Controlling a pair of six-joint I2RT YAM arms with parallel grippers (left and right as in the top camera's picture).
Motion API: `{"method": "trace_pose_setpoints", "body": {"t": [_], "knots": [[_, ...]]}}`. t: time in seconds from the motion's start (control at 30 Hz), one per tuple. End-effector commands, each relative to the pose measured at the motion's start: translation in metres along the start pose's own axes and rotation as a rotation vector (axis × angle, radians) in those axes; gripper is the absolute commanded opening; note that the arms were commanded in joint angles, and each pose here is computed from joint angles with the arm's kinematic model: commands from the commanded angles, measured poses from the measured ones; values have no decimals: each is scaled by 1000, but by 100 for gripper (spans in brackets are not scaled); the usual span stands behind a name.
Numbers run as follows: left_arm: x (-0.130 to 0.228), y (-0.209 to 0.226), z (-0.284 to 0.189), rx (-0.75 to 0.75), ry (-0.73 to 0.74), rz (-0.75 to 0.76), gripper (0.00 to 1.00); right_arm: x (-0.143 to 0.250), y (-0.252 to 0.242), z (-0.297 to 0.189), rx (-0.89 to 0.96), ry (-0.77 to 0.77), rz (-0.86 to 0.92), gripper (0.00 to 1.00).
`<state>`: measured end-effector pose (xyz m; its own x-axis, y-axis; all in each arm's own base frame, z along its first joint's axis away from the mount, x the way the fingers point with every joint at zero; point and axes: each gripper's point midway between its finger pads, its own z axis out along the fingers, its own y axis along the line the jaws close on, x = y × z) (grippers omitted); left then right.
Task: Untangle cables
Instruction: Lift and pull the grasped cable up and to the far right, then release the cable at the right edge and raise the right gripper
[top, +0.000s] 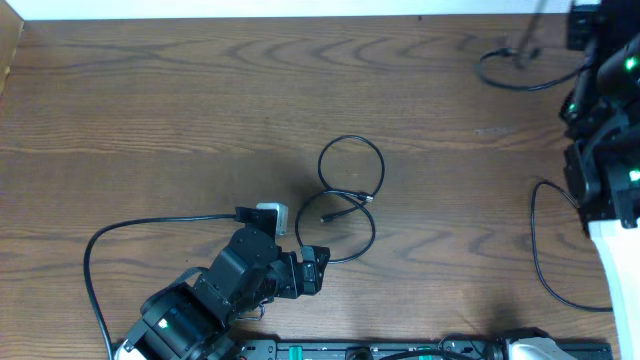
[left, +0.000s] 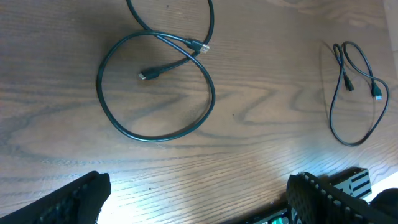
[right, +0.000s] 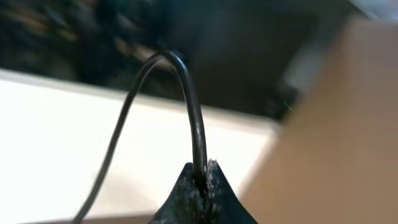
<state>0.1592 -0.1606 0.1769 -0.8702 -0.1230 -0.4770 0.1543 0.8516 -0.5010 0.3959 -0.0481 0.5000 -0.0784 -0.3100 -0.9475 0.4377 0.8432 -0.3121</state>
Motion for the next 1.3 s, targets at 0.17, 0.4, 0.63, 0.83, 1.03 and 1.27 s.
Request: {"method": "trace_pose_setpoints", "body": {"t": [0.17,0.4,0.63,0.83,1.03,1.27], "knots": [[-3,-4,-4,13,-11,-8,95,78,-88,17,318,234,241,1],[-3,-4,-4,13,-11,-8,95,152,-119,22,378,435,413,1],[-3,-4,-4,13,-11,-8,96,226,-157,12,553,635,501,1],[-3,-4,-4,13,-11,-8,96,279,-180,-4,745,746,680,1],[-3,-4,-4,13,-11,-8,96,324,-191,-19,892,848,777,2],[-3,-4,-4,13,-11,-8,96,362,-173,-12,829,981,847,49]]}}
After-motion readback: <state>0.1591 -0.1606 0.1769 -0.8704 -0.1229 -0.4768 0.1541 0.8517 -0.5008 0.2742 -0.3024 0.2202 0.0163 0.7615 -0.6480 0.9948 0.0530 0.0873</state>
